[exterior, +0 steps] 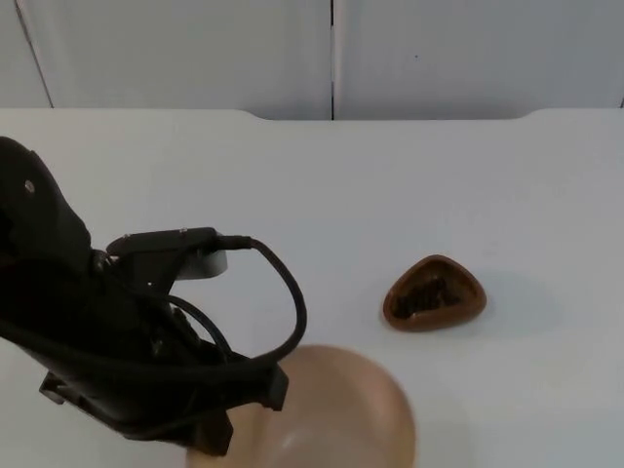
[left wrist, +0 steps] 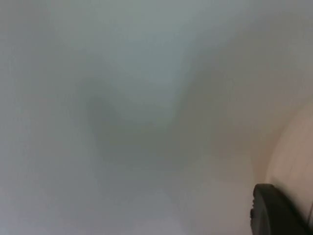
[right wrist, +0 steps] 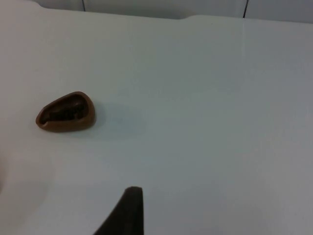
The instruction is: Pick up the bowl with the left hand and pour the coffee beans from the cup into the bowl with the right hand.
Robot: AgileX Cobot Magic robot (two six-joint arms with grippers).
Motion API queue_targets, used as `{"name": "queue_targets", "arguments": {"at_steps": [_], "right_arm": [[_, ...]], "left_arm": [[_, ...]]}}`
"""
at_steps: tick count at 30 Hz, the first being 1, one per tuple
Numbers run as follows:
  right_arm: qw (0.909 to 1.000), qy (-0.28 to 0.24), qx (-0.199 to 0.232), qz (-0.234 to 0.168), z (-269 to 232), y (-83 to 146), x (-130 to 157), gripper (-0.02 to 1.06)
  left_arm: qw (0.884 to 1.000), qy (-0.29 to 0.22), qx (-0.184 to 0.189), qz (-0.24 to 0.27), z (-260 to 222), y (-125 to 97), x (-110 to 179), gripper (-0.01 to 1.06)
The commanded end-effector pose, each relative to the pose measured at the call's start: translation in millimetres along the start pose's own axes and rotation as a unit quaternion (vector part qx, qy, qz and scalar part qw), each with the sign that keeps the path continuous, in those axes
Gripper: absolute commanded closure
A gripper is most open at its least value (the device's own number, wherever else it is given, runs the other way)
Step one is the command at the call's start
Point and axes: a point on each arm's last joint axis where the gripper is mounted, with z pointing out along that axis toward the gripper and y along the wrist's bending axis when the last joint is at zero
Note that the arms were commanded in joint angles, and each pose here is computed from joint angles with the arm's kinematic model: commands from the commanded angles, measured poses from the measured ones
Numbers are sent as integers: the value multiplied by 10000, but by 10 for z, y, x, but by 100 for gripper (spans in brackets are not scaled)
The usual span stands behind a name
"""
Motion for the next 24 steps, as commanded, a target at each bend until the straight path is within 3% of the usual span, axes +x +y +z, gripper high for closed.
{"name": "queue_targets", "arguments": {"at_steps": [1, 6, 14, 24], "right_arm": [[10000, -51, 50, -53, -5, -5, -3, -1], [10000, -51, 50, -53, -5, -5, -3, -1], [10000, -51, 50, -53, -5, -5, -3, -1], [10000, -51, 50, -53, -5, -5, -3, -1]], "left_arm": [[10000, 29, 40, -14, -1, -23, 19, 105], [10000, 32, 66, 35, -10, -39, -4, 105], [9985, 100, 499, 220, -182, -156, -333, 105], [9989, 127, 204, 412, -250, -130, -440, 105]]}}
